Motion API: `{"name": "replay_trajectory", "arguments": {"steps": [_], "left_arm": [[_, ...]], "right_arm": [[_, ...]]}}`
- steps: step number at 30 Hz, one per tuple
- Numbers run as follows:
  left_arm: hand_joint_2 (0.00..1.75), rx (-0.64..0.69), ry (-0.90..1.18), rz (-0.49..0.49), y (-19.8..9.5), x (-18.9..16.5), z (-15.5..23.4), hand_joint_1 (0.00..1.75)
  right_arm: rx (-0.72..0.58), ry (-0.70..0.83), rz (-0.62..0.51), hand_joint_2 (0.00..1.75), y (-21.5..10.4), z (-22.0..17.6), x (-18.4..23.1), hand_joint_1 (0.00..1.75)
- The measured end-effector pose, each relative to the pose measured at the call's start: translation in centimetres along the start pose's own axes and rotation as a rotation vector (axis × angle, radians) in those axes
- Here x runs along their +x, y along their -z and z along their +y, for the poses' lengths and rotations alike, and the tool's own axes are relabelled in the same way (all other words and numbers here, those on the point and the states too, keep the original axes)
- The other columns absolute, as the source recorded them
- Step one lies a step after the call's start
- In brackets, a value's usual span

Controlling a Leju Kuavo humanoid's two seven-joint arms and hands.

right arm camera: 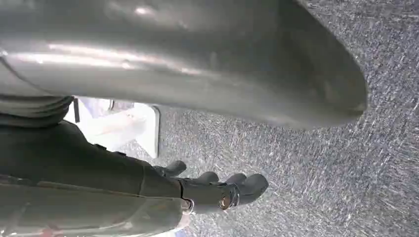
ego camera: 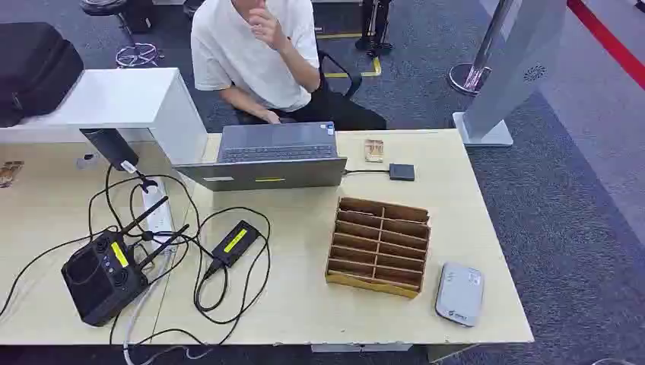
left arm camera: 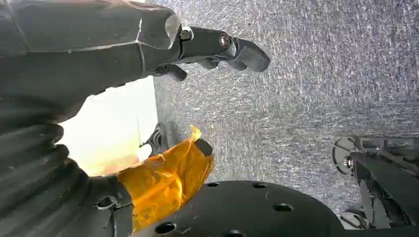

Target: Pass the card to the sensor for recognition and then transmit it.

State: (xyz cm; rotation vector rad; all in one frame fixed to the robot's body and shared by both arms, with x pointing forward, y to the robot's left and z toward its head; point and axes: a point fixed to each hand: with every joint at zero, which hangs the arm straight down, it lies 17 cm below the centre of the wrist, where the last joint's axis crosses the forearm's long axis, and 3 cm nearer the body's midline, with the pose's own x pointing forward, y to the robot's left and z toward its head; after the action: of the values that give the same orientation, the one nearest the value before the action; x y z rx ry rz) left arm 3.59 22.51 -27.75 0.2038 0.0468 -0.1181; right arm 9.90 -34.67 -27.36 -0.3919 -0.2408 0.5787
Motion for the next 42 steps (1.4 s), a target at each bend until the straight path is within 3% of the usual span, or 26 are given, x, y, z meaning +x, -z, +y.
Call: {"name": "replay_trajectory", "arguments": {"steps": [10,17,25,34,42], "left_arm": [[1.75,-0.003,-0.024,0.003,-0.1,0.0,-0.3,0.0],[1.75,-0.007,-0.058,0.017,-0.1,-0.2,-0.4,0.0],[1.75,-0.01,-0.112,0.035,-0.2,-0.5,-0.6,0.0],[1.75,-0.018,-0.154,0.047,-0.3,-0.6,-1.2,0.0],[1.75,-0.025,-0.193,0.043,-0.5,-0.4,-1.6,0.0]], "right_arm": [[-0.049,0.101,0.043,0.0,0.0,-0.5,-1.2,0.0],[-0.246,0.228,0.128,0.0,-0.2,-3.9,-3.4,0.0],[-0.49,0.362,0.151,0.0,-1.2,-8.7,-6.0,0.0],[-0.673,0.429,0.106,0.0,-2.7,-12.4,-7.0,0.0],[-0.855,0.445,-0.02,0.0,-5.3,-15.9,-5.7,0.0]]}}
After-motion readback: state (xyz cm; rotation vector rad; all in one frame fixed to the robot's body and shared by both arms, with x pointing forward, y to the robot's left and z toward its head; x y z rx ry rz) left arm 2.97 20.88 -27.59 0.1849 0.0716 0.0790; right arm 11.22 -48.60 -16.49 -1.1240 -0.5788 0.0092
